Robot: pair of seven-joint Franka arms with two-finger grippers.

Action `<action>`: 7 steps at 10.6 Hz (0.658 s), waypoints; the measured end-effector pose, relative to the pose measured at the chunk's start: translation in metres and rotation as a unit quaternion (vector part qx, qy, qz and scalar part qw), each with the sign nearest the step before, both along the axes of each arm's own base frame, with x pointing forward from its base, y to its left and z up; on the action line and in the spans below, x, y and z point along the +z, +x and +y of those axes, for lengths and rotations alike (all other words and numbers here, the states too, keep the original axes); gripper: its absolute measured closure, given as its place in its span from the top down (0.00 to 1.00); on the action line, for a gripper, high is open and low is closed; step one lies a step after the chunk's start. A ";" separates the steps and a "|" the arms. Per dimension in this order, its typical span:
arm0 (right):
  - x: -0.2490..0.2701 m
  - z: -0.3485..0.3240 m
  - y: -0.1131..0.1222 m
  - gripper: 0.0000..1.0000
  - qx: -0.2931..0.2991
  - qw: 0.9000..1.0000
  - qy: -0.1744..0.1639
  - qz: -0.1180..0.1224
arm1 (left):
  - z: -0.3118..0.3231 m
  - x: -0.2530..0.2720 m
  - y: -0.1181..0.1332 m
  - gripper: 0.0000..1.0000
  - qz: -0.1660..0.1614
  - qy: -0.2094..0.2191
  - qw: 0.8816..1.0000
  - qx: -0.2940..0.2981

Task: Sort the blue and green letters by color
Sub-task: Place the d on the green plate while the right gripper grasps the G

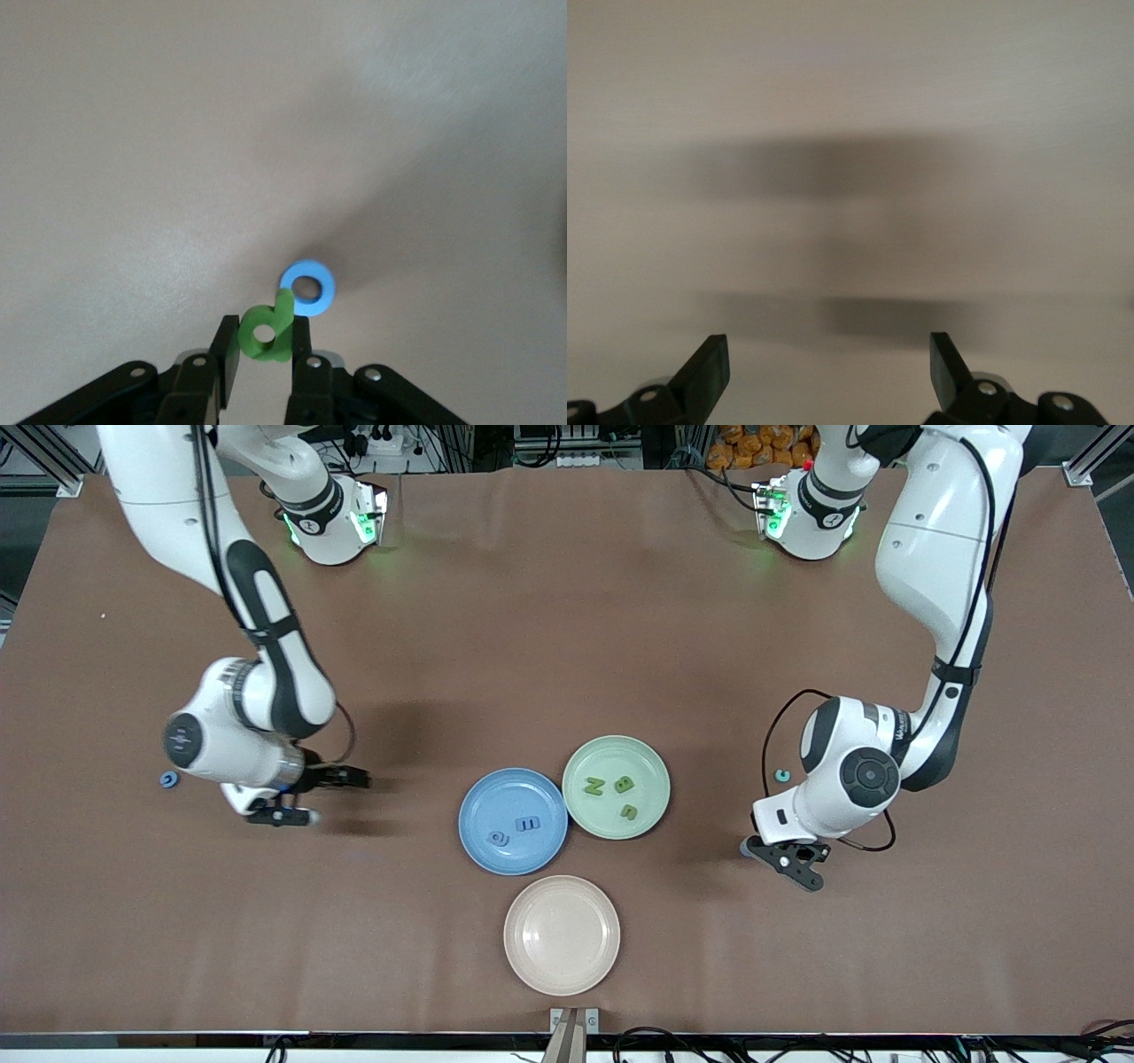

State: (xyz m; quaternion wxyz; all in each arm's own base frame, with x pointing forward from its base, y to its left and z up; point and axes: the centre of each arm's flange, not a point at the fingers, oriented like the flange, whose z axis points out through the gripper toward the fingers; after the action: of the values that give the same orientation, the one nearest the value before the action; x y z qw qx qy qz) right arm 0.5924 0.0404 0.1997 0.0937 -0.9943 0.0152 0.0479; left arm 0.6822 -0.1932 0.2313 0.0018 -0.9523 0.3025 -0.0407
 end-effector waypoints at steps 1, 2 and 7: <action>0.007 -0.054 -0.002 1.00 0.040 0.999 -0.014 -0.017 | -0.014 0.018 0.002 0.28 -0.005 -0.002 1.000 0.008; 0.014 -0.101 -0.005 1.00 0.071 0.997 -0.027 -0.029 | -0.028 0.030 0.001 0.28 -0.009 -0.005 1.000 0.020; 0.001 -0.241 -0.041 1.00 0.147 0.986 -0.059 -0.042 | -0.155 0.024 -0.054 0.28 0.006 -0.021 0.991 0.134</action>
State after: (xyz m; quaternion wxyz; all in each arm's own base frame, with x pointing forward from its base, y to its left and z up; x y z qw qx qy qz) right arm 0.5515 -0.2006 0.2012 0.0271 -0.9906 -0.1326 0.0182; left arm 0.6283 -0.3479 0.2550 -0.0147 -0.9843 0.1713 -0.0407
